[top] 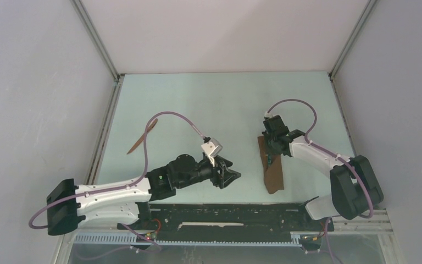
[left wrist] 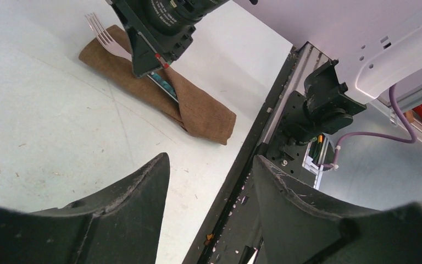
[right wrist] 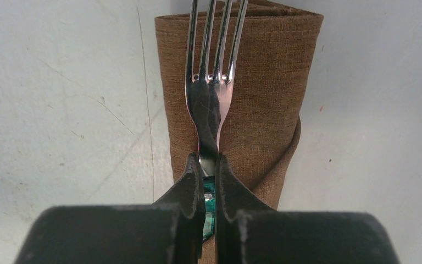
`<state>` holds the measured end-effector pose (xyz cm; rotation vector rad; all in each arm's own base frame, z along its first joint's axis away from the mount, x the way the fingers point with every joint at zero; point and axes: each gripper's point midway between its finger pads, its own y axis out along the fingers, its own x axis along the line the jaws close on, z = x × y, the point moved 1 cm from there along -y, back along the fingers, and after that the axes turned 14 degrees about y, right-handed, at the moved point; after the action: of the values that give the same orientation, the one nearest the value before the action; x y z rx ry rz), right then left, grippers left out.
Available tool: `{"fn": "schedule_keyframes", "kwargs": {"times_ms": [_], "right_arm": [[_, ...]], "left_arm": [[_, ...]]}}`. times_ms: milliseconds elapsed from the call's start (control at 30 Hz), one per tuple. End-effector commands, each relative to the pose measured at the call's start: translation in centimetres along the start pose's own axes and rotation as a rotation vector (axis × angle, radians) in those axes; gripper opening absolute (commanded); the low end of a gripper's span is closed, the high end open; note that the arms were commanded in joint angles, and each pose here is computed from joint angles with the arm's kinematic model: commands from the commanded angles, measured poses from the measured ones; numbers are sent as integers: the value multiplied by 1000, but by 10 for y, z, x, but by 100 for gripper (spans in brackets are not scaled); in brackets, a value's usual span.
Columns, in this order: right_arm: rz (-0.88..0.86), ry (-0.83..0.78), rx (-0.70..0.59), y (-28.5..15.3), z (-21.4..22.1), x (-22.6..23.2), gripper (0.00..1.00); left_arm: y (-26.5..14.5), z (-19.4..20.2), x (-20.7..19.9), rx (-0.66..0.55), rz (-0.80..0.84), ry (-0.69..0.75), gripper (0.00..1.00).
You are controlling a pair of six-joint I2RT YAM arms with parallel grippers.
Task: Fold the napkin into a case and place the utensils inside
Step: Insert the fork into the folded napkin.
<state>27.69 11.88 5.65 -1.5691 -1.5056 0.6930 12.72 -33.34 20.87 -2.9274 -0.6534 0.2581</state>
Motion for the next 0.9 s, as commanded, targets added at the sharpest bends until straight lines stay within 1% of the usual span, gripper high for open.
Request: {"fn": "schedule_keyframes", "kwargs": {"times_ms": [0,133,233,367,433,500,567,600,700,867], "right_arm": [[1,27,17,-11,-1,2,5],[3,16,45,-9,6,3,6],[-8,10,59,-10,9,3,13],[-56,11,98,-11,13,8,25],[-68,5,114,-11,13,8,28],[-63,-6,111,-11,10,7,32],[-58,-3,106,-10,6,6,35],[-54,1,108,-9,4,6,36],[-51,-2,125,-4,3,6,37],[-26,-6,150,6,7,9,37]], "left_arm": [[1,-2,2,-20,6,23,65],[21,16,-17,49,117,11,66],[37,31,-22,82,122,62,66],[51,40,-43,10,149,158,67],[56,39,-62,-75,212,215,66],[61,44,-81,-116,251,289,65],[71,52,-102,-114,302,346,64],[77,64,-113,-91,331,366,64],[91,79,-135,-73,385,399,64],[107,92,-154,-62,411,425,65]]}}
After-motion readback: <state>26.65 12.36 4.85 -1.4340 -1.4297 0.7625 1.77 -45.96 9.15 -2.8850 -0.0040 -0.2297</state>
